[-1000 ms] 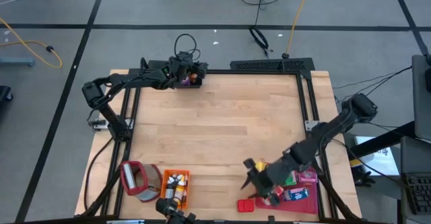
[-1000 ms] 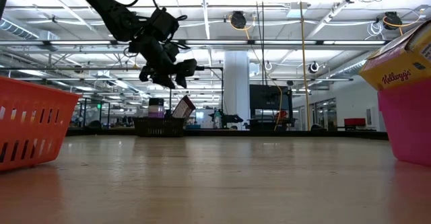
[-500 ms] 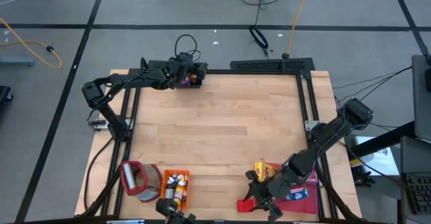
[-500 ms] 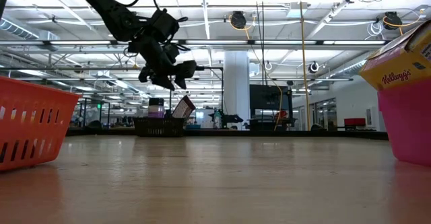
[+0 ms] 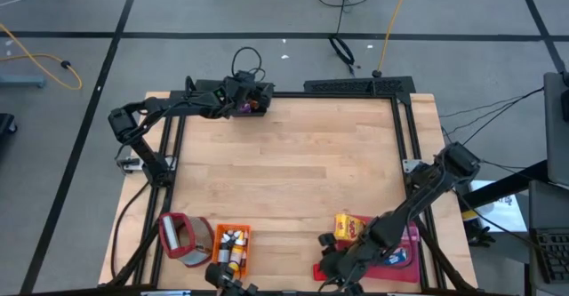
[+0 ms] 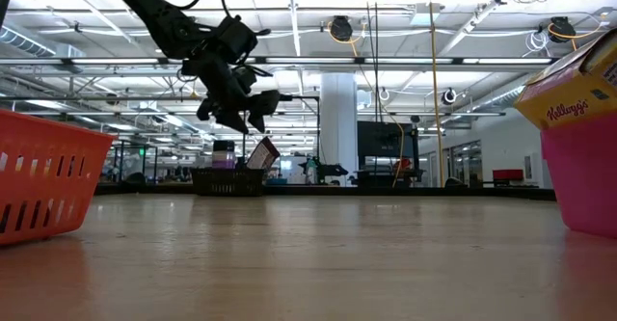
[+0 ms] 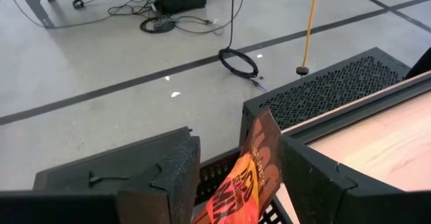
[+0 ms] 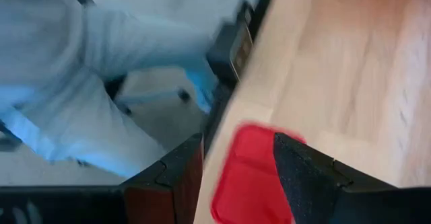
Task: Pick & Place Kitchen Items
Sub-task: Put the red seasoning can into the black bin
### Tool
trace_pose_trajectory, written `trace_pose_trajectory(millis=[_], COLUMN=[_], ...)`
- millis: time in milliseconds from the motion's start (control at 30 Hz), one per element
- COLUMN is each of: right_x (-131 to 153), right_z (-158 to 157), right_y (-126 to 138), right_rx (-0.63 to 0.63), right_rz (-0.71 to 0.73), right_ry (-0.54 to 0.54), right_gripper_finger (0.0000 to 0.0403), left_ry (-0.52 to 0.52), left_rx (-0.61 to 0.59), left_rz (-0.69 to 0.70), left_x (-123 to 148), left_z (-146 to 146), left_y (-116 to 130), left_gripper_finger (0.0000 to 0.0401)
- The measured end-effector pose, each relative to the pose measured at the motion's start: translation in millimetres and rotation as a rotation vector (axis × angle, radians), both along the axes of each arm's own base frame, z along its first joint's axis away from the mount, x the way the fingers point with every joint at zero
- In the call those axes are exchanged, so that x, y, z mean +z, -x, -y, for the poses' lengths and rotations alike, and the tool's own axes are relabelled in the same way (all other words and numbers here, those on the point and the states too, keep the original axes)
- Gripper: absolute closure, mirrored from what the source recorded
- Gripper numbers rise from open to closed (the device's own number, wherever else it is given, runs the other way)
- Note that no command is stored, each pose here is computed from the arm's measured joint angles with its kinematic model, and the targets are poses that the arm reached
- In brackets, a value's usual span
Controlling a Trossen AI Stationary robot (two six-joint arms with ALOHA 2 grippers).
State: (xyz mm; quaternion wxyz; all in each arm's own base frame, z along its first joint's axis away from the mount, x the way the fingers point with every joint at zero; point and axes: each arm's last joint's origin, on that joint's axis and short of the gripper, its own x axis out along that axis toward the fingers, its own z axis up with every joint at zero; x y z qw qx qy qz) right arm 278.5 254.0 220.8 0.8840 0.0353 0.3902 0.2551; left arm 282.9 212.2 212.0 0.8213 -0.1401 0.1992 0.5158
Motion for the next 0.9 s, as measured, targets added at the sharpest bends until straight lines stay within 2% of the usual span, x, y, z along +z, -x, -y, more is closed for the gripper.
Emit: trace_pose_trajectory(millis=[300,567,900], right_x=[13.7,29.9,28.8], right_z=[-4.0,-5.6,2.0], right_y=[-4.2,-5.6,-3.4], right_rx=[-0.049,-0.094,-0.121], right_rz=[-0.151,-0.195,-0.29], right_ry=[0.07,0.036,0.072], right_gripper_finger=[0.0232,0.0232,0.0266], left_ry=[0.017,0.025,0.03], left_rx=[0.0,-0.002,-0.003], left_rz=[-0.023,-0.035,-0.043], left_x=[-2.3,-3.3,-4.1], left_z=[0.8,1.9,2.7], left_y=[1.2,1.4,1.4], left_gripper_finger=[0.0201,0.0201,0.0201])
